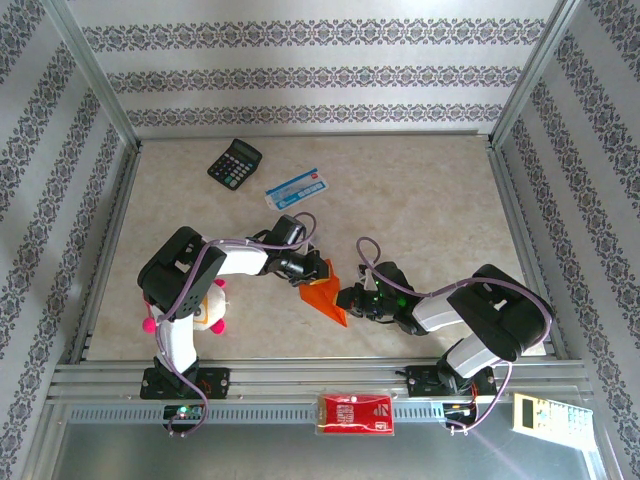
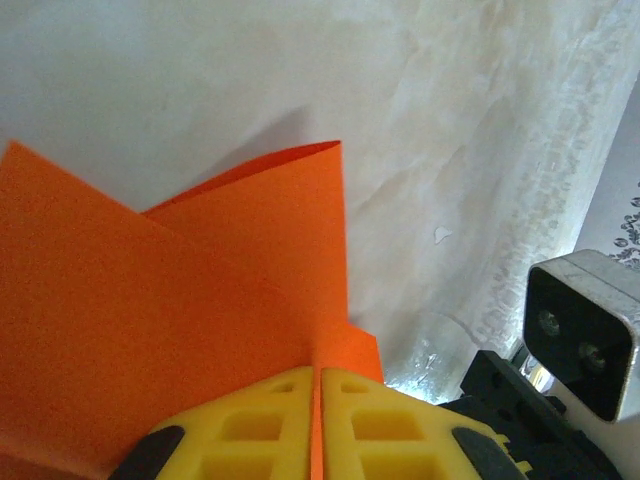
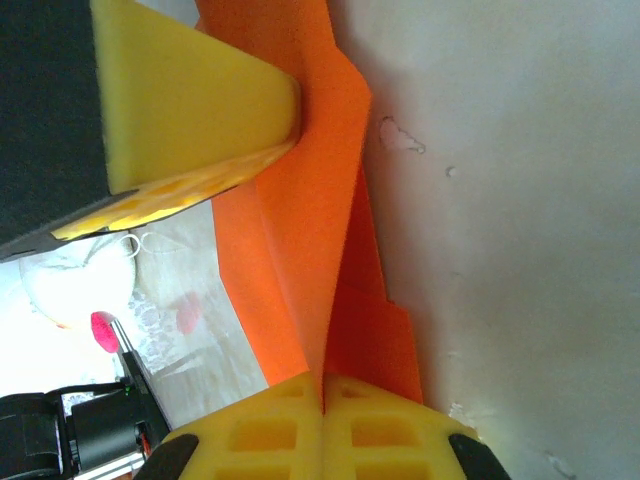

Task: Fold a paper plane with a square sheet of paper (pick it up from the middle)
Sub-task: Fourth fold the wing at the center of the table.

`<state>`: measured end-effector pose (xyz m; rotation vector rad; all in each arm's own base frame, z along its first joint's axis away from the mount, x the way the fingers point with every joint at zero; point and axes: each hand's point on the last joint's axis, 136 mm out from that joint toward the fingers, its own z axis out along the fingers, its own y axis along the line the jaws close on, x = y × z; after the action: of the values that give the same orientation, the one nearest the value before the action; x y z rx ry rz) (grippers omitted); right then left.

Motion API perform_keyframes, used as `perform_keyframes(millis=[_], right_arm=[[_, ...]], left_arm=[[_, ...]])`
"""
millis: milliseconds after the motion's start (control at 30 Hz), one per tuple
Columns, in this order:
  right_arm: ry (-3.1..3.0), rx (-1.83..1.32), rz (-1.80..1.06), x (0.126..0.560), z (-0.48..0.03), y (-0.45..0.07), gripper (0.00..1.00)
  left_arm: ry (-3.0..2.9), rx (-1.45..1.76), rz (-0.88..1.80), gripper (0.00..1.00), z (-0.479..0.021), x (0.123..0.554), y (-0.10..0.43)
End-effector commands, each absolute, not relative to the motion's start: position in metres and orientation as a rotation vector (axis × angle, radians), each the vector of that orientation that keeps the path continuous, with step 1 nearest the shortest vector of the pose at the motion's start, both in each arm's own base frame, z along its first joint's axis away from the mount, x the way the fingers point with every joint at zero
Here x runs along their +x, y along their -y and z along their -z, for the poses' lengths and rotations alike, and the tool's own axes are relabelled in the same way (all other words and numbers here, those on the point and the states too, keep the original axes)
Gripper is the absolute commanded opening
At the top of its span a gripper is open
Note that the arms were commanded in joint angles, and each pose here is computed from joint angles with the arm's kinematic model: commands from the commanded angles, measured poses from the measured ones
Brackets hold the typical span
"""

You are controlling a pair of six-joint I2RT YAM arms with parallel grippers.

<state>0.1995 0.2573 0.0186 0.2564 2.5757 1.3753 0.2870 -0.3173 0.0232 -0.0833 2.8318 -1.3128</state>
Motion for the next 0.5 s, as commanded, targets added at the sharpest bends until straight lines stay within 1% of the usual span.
perform_keyframes(millis=[0,300,467], right_arm=[[-2.653,0.363,-1.219,0.197,0.011,-0.237,0.02],[-2.655,0.365,-1.22,0.196,0.012,-0.237,0.02],[-2.651,0.354,-1.236,0.195,0.008,-0.238,0.06]], left_arm=[[-2.878,-0.094,1.244,0.12,-0.006,0.281,0.304],[-2.904,-0.097,1.211,0.12,0.003,0.277,0.299],[-2.925,-0.101,1.185,0.11,0.011,0.276,0.294]])
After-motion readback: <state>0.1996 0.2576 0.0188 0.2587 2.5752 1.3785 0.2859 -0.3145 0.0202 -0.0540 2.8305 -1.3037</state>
